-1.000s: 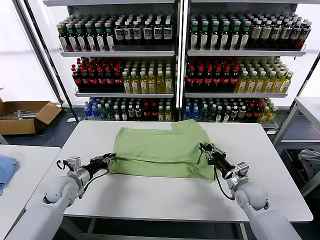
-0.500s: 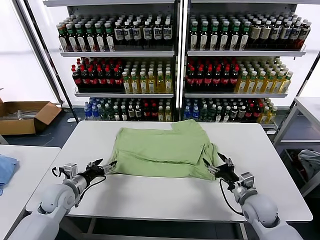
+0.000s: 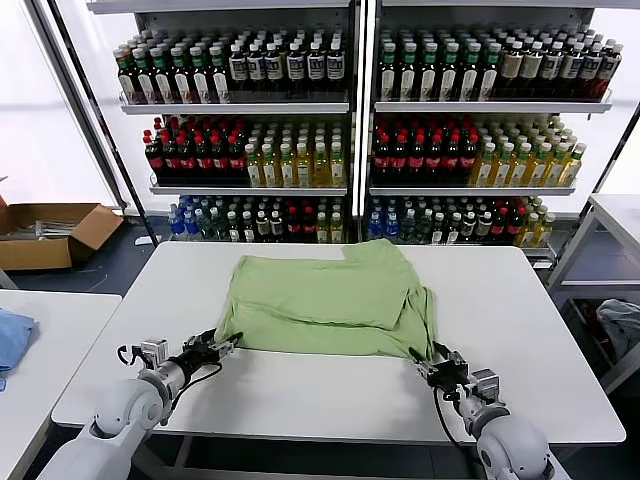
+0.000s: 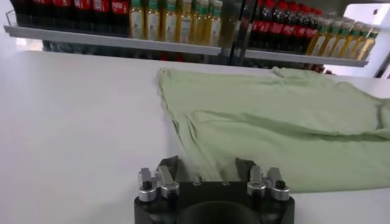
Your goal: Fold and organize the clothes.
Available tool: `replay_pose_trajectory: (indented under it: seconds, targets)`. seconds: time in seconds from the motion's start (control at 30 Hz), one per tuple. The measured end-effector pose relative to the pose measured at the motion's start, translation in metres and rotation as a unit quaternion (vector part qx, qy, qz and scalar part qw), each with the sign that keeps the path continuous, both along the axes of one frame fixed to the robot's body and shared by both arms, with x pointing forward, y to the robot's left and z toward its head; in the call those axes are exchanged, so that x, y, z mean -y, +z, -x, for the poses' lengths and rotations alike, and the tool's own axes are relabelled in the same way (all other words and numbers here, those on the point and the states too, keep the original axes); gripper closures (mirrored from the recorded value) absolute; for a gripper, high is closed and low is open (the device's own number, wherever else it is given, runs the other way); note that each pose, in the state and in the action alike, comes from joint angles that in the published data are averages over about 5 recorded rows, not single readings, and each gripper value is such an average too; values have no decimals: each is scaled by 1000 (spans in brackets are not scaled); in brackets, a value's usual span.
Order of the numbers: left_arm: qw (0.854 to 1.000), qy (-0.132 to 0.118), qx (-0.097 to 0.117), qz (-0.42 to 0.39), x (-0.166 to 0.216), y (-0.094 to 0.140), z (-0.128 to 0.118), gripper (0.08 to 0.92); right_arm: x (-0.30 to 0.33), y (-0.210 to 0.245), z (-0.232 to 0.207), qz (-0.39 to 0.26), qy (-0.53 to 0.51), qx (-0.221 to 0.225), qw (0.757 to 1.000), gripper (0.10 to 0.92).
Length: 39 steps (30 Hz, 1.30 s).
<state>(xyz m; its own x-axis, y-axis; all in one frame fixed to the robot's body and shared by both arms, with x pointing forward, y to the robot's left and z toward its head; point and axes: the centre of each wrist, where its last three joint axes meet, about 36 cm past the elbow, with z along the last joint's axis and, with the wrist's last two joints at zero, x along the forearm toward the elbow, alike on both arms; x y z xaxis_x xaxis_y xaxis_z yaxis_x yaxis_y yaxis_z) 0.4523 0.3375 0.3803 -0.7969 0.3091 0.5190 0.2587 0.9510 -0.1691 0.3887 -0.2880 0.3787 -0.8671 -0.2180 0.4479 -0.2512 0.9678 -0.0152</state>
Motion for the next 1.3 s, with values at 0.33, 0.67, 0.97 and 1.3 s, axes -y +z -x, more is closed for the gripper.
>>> replay_pose_trajectory:
  seconds: [0.33,0.67,0.97,1.3]
  targets:
    - [1000,-8,-6,-6,-1,-2,12,723,-3,6,16,-7,7,-6,1000,870]
    - [1000,4,-4,-5,-5,5,50,905,-9,21,55,-16,26,-2,1000,891]
    - [1000,29,-9,1,-7,21,113,905,-6,30,99,-4,30,-4,1000,891]
    - [999,46,-6,-1,-3,45,158,838,0,41,122,11,27,18,999,676]
